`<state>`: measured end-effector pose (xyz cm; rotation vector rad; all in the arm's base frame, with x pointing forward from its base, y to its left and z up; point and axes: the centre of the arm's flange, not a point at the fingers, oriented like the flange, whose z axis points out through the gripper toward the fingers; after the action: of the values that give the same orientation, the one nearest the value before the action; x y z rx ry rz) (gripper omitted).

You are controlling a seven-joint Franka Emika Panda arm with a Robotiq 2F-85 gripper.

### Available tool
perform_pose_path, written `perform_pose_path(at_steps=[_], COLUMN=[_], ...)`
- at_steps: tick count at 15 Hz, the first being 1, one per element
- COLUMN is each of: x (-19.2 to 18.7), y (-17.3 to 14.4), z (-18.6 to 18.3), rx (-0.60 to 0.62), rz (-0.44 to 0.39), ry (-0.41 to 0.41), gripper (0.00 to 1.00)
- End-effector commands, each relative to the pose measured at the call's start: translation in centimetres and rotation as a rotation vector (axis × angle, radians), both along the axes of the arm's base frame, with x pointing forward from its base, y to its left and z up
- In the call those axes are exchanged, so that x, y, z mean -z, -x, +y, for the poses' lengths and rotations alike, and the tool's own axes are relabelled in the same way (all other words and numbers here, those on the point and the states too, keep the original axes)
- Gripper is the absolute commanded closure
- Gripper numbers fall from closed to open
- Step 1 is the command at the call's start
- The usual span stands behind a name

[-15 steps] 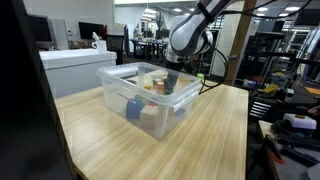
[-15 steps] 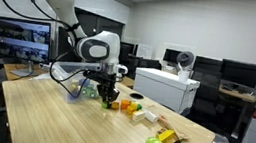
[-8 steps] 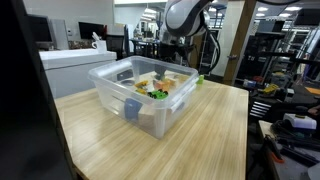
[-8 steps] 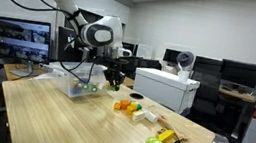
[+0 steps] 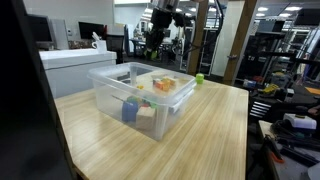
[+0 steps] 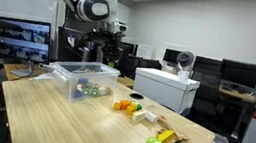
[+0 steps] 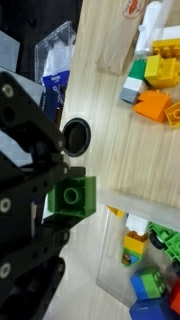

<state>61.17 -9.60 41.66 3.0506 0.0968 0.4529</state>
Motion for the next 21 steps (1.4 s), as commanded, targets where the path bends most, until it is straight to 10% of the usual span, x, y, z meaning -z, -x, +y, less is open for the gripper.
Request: perform_pose_path(at_steps=[1, 2, 3, 9, 21], x=[0.1, 0.6, 1.0, 1.5, 9.5], y=[2.7, 3.4, 3.5, 2.0, 0.9], z=[2.6, 3.5, 3.9, 2.1, -11.8], rx=[-0.056, -0.077, -0.084, -0.017, 0.222], rz=[0.054, 0.075, 0.083, 0.039, 0.122], ry=[-0.066, -0.078, -0.075, -0.074, -0.01], gripper=[0.88, 0.89, 0.45, 0.05, 0.0])
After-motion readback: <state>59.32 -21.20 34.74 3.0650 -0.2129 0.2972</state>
